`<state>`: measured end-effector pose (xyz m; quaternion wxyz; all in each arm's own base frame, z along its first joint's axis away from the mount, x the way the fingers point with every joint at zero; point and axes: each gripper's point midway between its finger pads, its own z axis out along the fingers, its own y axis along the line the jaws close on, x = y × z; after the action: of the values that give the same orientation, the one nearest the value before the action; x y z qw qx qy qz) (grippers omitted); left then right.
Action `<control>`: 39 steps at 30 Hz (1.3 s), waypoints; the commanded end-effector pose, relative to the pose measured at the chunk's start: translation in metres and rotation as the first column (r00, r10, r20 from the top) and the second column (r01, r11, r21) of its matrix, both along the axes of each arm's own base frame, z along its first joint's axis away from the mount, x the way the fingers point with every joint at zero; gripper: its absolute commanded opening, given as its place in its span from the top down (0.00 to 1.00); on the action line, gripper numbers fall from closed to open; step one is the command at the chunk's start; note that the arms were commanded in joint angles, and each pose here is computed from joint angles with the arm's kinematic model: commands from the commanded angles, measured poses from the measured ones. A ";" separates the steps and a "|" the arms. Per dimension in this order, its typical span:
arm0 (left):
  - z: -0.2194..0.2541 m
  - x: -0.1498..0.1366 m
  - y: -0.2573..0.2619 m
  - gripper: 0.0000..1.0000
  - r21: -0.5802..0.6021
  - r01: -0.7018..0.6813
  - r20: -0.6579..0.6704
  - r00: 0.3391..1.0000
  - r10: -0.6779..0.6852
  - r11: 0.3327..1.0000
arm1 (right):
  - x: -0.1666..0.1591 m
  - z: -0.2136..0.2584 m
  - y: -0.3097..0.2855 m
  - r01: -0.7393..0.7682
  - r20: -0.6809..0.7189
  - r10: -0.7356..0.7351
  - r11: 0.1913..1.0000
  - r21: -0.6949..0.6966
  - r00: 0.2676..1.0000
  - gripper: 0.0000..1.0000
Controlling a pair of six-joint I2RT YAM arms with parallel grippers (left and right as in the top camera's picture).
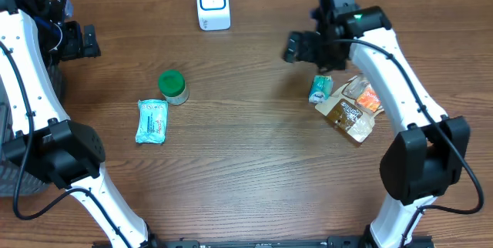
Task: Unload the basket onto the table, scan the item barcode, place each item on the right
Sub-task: 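Carry the tissue packet right and set it beside the grain bag, then reach the right gripper left over the green-lidded jar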
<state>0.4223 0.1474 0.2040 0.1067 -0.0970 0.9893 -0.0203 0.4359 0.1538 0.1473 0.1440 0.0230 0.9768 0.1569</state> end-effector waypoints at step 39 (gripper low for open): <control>0.012 0.002 -0.004 0.00 0.012 0.016 0.036 0.999 -0.017 1.000 | -0.031 -0.069 0.329 -0.624 0.449 0.637 0.755 -0.201 0.626 0.00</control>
<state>0.4224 0.1474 0.2040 0.1069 -0.0969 0.9893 -0.0203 0.4035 0.4752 0.0891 0.3227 -0.3526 0.8585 0.1858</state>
